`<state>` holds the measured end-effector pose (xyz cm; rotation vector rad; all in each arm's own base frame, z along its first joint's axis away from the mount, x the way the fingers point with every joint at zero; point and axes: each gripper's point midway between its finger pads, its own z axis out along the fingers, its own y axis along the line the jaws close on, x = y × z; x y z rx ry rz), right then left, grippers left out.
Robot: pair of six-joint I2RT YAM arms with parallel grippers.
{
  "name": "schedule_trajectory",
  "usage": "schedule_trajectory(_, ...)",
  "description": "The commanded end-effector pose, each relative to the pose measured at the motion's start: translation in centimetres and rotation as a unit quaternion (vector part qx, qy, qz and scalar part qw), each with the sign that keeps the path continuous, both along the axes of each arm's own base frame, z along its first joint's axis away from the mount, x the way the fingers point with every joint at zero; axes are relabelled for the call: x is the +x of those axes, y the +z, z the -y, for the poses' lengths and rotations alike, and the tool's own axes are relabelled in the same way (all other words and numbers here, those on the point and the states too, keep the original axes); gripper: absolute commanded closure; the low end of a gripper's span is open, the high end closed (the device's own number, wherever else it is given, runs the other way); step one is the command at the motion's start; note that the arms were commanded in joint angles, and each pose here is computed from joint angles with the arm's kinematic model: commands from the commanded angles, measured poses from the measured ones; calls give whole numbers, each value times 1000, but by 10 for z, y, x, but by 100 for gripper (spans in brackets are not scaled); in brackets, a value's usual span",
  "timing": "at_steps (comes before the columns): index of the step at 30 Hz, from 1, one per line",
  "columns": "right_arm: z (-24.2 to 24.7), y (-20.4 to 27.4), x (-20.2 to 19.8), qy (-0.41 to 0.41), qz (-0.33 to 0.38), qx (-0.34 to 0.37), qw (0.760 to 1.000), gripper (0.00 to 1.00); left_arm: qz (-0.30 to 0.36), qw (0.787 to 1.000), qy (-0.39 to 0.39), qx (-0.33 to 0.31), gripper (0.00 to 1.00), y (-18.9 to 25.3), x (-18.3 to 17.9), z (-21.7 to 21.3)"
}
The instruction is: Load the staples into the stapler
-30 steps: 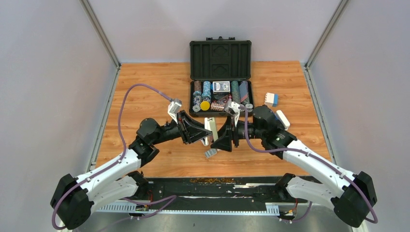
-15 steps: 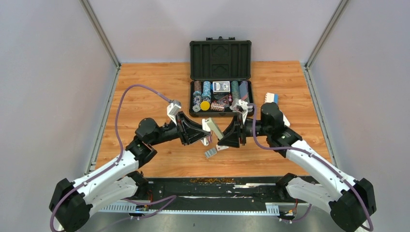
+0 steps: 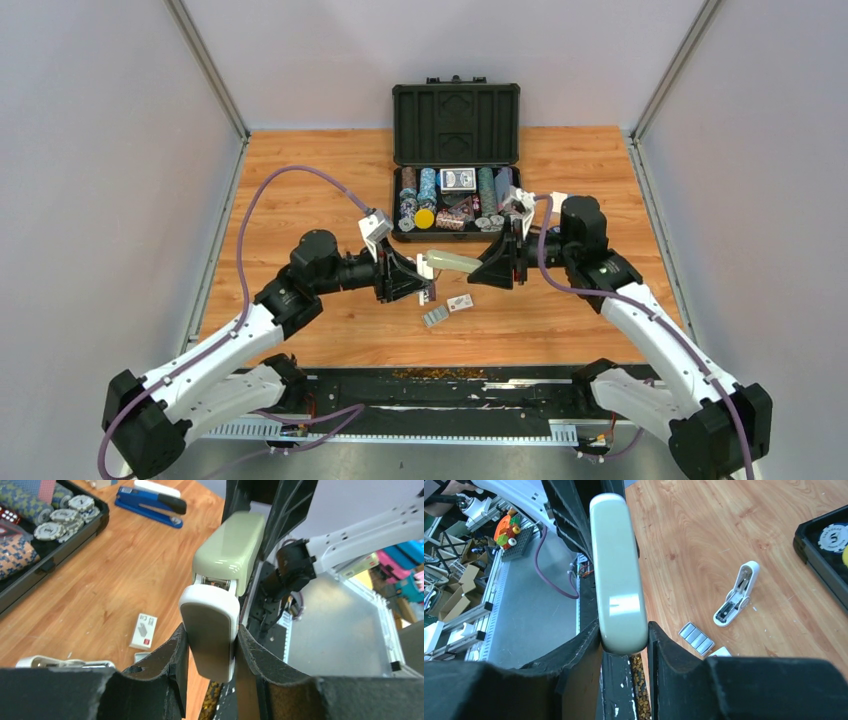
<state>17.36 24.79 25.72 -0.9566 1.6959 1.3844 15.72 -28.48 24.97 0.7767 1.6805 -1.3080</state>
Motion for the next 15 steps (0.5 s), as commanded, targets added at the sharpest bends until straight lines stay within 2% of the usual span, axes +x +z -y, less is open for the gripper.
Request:
schedule_trajectory(1,5,33,32,-39,39,2,999,100,13,995,-76,67,100,-23,-27,6)
schedule_trajectory(15,-4,44,56,-11,-10,13,1000,100,-2,980,-139,140,100,-53,-52,19)
